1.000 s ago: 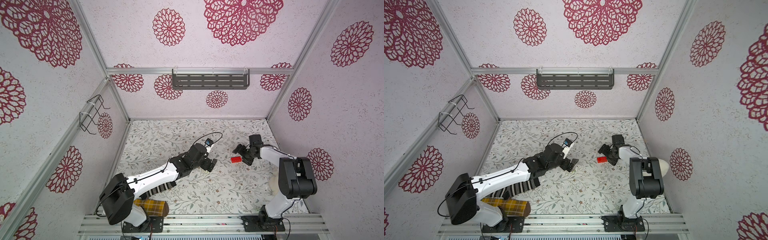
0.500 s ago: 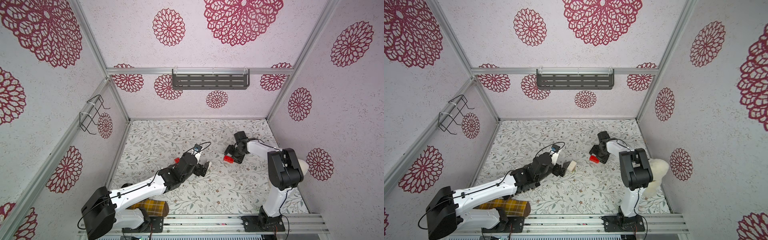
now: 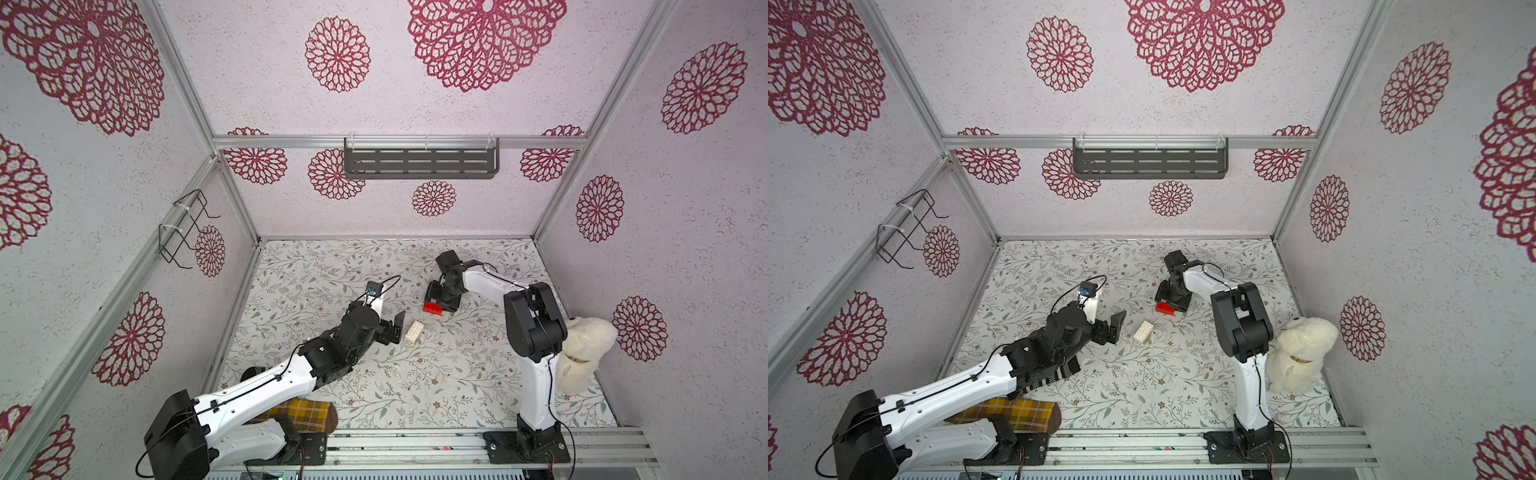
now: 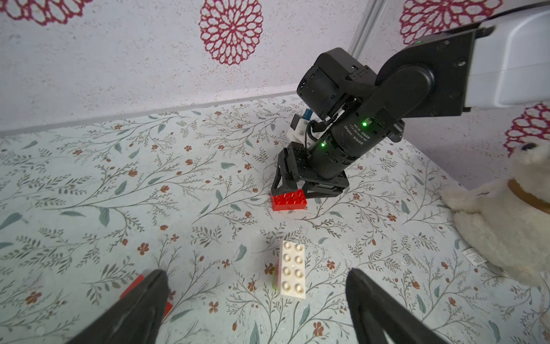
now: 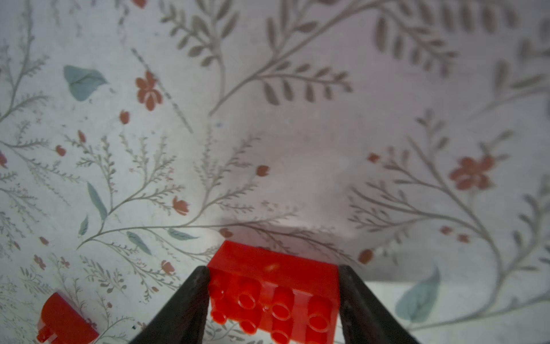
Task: Assemble an ice cream with lego
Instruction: Move the lego brick at the center of the board.
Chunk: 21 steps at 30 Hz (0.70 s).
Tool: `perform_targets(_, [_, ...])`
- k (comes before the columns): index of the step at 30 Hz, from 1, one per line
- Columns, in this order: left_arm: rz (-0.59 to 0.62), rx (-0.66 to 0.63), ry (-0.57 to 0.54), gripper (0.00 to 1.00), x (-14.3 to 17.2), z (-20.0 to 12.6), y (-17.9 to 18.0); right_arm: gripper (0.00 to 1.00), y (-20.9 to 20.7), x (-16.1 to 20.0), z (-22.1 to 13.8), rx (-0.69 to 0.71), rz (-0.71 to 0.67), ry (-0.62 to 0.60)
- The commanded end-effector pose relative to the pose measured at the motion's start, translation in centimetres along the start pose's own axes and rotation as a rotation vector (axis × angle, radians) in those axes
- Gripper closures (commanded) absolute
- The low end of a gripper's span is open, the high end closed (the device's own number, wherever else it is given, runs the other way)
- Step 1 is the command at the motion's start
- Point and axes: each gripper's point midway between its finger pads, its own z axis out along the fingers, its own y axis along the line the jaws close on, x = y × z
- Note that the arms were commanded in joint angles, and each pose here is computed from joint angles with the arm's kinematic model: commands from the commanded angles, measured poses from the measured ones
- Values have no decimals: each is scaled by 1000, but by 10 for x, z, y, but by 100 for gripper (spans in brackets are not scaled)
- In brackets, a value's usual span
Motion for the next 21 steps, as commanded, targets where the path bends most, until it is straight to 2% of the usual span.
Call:
perform_targets(1, [-82,-31,14,3,-9,1,15,35,6,38,30,51,-160,143])
perform_targets(6, [-118,-81,45,3,-8,5,34,35,38,42,37,2,-385,146])
perform_targets(10, [-130,-119,108,3,1,14,45,34,45,45,47,9,-530,177])
perform_targets(15, [-82,-121,232,3,25,31,51,25,61,39,39,-32,-680,118])
perform_targets(17, [-50,-95,254,3,30,35,48,18,82,30,26,-121,-692,51])
perform_targets(21, [-54,-43,280,3,29,46,50,15,128,15,-18,-349,-668,-72])
